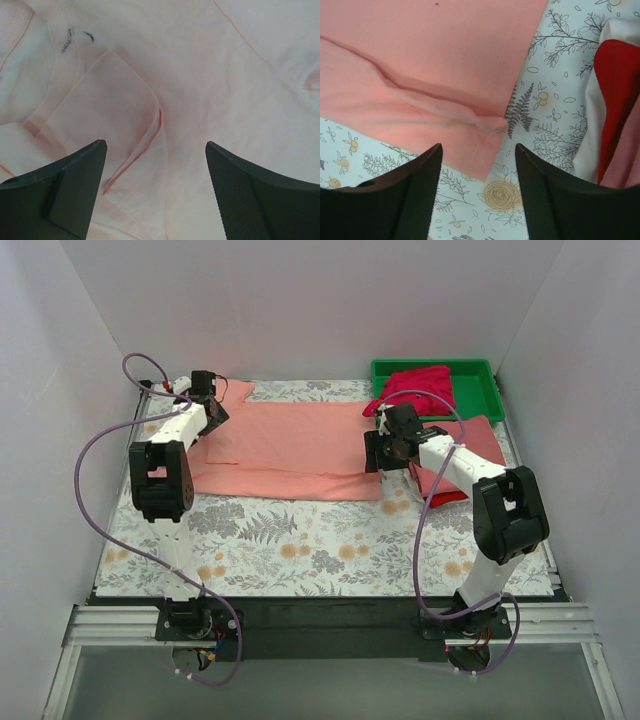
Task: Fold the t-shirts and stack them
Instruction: Fold the tshirt
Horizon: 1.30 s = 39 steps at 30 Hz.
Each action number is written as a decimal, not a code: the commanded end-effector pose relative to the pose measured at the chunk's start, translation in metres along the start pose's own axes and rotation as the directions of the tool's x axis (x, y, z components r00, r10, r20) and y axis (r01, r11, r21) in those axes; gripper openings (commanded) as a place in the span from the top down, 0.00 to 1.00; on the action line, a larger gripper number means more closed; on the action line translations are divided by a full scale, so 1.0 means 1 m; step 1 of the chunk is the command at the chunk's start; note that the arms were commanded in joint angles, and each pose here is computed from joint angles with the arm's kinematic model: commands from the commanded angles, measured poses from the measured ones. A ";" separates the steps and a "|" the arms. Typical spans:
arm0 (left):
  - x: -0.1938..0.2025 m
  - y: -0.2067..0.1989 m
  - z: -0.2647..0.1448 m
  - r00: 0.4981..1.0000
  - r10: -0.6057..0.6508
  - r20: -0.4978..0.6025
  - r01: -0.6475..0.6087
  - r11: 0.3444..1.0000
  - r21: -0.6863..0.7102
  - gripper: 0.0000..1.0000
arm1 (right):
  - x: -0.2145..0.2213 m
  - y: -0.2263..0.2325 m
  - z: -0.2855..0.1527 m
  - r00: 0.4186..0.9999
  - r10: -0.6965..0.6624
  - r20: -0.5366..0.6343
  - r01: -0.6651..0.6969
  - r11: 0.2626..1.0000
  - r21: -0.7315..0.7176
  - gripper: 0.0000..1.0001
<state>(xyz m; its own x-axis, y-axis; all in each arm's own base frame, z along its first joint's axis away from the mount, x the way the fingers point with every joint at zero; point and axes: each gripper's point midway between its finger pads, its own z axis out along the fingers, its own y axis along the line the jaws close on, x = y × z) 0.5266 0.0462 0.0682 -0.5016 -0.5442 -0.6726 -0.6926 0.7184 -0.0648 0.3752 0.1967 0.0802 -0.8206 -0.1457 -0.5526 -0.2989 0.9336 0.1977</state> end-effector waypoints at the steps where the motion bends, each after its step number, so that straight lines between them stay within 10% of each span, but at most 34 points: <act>1: -0.040 -0.004 -0.059 0.995 -0.047 0.092 0.038 0.995 0.094 0.18 | -0.014 0.026 -0.023 0.998 -0.046 0.050 0.050 0.995 -0.082 0.30; 9: 0.007 0.032 -0.060 0.988 -0.156 -0.009 0.156 0.985 0.070 0.15 | 0.005 0.086 -0.019 0.990 -0.139 0.037 0.143 0.964 -0.222 0.02; 30: 0.074 0.136 -0.002 0.918 -0.344 -0.197 0.309 0.932 -0.189 0.15 | -0.005 0.049 0.054 0.996 0.024 -0.090 -0.042 0.978 -0.202 0.02; 39: 0.098 0.163 -0.031 0.908 -0.376 -0.183 0.334 0.916 -0.224 0.15 | -0.061 0.048 -0.002 0.991 -0.041 0.125 0.057 0.991 -0.124 0.02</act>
<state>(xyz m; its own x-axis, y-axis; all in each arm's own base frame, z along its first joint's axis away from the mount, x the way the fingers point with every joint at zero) 0.3907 0.0995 0.0280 -0.2716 -0.8257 -0.4944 -0.8856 0.4155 -0.2073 0.3923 0.2526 0.0668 -0.8334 -0.1645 -0.5276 -0.3705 0.8747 0.3125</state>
